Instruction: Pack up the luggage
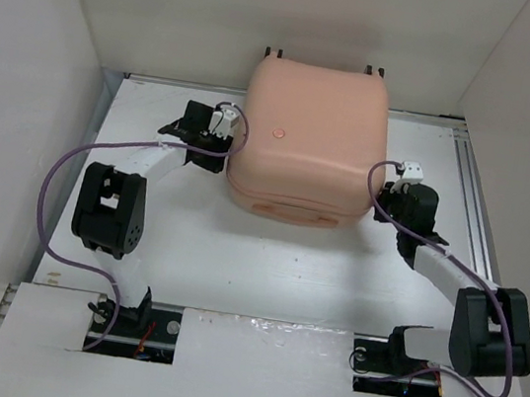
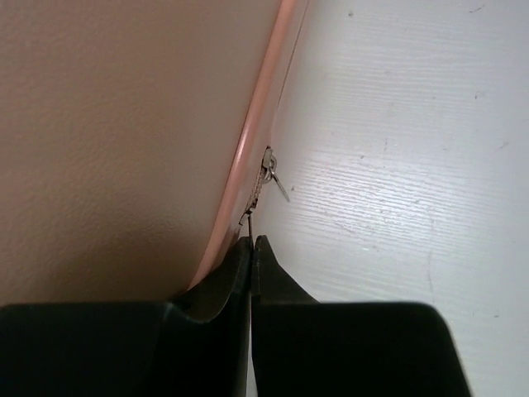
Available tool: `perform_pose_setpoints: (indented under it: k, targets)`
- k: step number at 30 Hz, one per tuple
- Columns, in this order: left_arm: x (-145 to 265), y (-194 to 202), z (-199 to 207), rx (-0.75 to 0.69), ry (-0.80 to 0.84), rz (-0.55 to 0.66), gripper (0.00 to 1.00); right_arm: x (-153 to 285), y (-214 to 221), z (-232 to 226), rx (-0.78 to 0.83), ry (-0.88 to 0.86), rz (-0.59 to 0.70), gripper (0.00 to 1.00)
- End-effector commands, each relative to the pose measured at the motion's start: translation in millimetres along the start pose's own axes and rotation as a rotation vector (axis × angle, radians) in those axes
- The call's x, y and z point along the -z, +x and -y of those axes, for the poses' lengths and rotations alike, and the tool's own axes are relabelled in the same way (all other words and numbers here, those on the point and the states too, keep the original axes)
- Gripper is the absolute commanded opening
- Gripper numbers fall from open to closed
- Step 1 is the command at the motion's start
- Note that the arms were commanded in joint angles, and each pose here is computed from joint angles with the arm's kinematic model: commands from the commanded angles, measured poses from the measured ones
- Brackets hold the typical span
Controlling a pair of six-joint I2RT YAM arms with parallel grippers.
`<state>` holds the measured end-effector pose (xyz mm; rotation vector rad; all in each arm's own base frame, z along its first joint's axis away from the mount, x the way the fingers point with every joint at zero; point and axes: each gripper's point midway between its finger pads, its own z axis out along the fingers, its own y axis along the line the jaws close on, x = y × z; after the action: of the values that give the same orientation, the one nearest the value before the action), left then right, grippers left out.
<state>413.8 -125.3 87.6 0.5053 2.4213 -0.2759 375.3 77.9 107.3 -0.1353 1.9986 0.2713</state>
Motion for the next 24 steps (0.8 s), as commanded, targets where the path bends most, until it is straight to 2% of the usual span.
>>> perform_pose_setpoints:
  k: [1,4,5,6,7,9,10,12,13,14,15,17,18,19,21,22,24]
  targets:
    - [15.2,-22.4,84.5,-0.187,0.252,0.081,0.33,6.1,-39.3,-54.1,0.028,-0.231,0.087,0.0]
    - [15.2,-31.6,71.8,-0.163,0.222,0.096,0.33,15.0,-31.9,-56.4,0.013,-0.24,0.072,0.01]
    - [19.8,-40.5,57.6,-0.127,0.198,0.112,0.33,22.6,-35.4,-57.4,0.014,-0.241,0.076,0.07]
    - [22.3,-46.6,48.8,-0.106,0.177,0.125,0.33,26.1,-30.2,-53.7,0.001,-0.217,0.061,0.32]
    - [25.4,-44.6,40.2,-0.071,0.155,0.107,0.35,29.7,-30.3,-43.6,-0.01,-0.181,0.056,0.47]
    - [45.7,-61.8,9.9,-0.02,0.054,0.143,0.35,47.3,-24.1,-27.9,-0.03,-0.105,0.016,0.66]
    - [54.8,-64.6,0.9,-0.009,0.024,0.148,0.37,54.8,-22.9,-3.7,-0.048,0.002,0.01,0.74]
    - [84.3,-67.9,-20.2,0.055,-0.048,0.174,0.44,84.4,-29.0,18.1,-0.072,0.109,0.003,0.82]
    - [96.0,-69.8,-27.7,0.064,-0.074,0.192,0.48,97.3,-33.3,35.6,-0.083,0.201,0.007,1.0]
    - [107.8,-68.5,-33.6,0.089,-0.089,0.2,0.52,114.1,-51.1,52.3,-0.098,0.28,0.038,1.0]
    - [128.6,-73.6,-37.0,0.101,-0.107,0.241,0.58,134.1,-47.2,60.6,-0.111,0.344,0.004,1.0]
    - [152.9,-70.6,-54.5,0.15,-0.138,0.271,0.58,158.0,-54.9,80.8,-0.113,0.472,-0.011,1.0]
    - [163.7,-66.1,-60.3,0.167,-0.156,0.273,0.6,173.6,-74.6,84.5,-0.115,0.509,0.024,1.0]
    - [189.9,-68.9,-73.8,0.202,-0.2,0.325,0.6,183.0,-69.6,85.5,-0.106,0.531,-0.022,1.0]
    - [214.2,-65.6,-87.8,0.237,-0.251,0.372,0.63,200.0,-90.6,84.7,-0.092,0.553,0.001,1.0]
    - [232.2,-60.1,-93.2,0.265,-0.292,0.405,0.65,204.8,-86.4,84.2,-0.105,0.564,-0.035,1.0]
    - [258.5,-48.2,-122.2,0.326,-0.415,0.453,0.73,214.9,-92.4,81.7,-0.13,0.576,-0.033,1.0]
